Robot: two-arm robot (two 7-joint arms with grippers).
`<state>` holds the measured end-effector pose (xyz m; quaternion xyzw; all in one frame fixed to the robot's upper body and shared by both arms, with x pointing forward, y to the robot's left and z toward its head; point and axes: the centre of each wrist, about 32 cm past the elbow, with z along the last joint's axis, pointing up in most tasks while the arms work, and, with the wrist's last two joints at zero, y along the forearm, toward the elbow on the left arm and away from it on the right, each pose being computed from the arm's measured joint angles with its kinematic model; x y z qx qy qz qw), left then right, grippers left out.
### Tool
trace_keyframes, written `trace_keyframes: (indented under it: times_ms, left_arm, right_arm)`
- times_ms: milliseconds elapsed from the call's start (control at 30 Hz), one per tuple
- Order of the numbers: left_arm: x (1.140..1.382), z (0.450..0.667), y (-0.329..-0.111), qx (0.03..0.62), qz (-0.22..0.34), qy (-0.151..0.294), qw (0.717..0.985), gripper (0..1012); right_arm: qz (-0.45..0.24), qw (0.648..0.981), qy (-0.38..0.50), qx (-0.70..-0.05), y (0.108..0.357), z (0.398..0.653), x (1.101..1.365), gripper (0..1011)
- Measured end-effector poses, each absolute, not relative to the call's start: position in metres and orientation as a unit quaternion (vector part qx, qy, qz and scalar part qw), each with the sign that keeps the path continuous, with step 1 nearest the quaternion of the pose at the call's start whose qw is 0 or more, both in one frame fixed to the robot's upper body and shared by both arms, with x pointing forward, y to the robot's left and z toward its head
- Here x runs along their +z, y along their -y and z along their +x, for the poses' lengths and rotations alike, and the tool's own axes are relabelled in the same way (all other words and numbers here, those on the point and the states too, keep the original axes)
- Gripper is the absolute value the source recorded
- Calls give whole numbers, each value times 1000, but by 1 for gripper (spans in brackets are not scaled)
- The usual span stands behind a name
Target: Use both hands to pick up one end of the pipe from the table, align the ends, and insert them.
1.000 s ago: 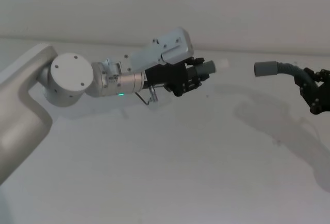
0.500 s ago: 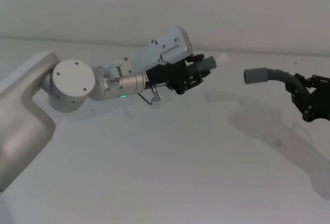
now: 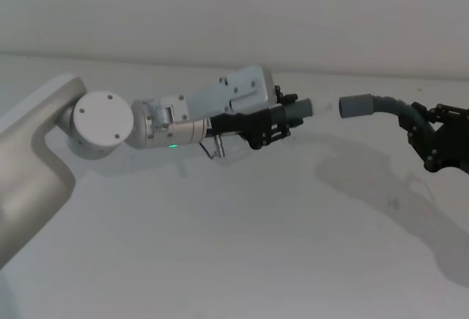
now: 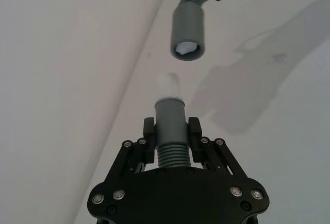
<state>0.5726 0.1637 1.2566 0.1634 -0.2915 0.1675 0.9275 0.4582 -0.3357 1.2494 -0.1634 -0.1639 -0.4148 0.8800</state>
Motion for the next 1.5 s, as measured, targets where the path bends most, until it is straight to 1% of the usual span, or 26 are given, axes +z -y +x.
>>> trace_keyframes:
  times_ms: [333,767,1500]
  left_arm:
    - [1254,572,-164,146,167,310,924,382]
    - [1253,571,-165,135,169,319,923,382]
    - [1253,571,-165,130,170,324,922,382]
  right_arm:
    - [-175,879,170,-409,333,456,1249,224]
    - [-198,877,172,-402,330,452,1246,224]
    - [-172,873,151,-431,341,451,1248,224]
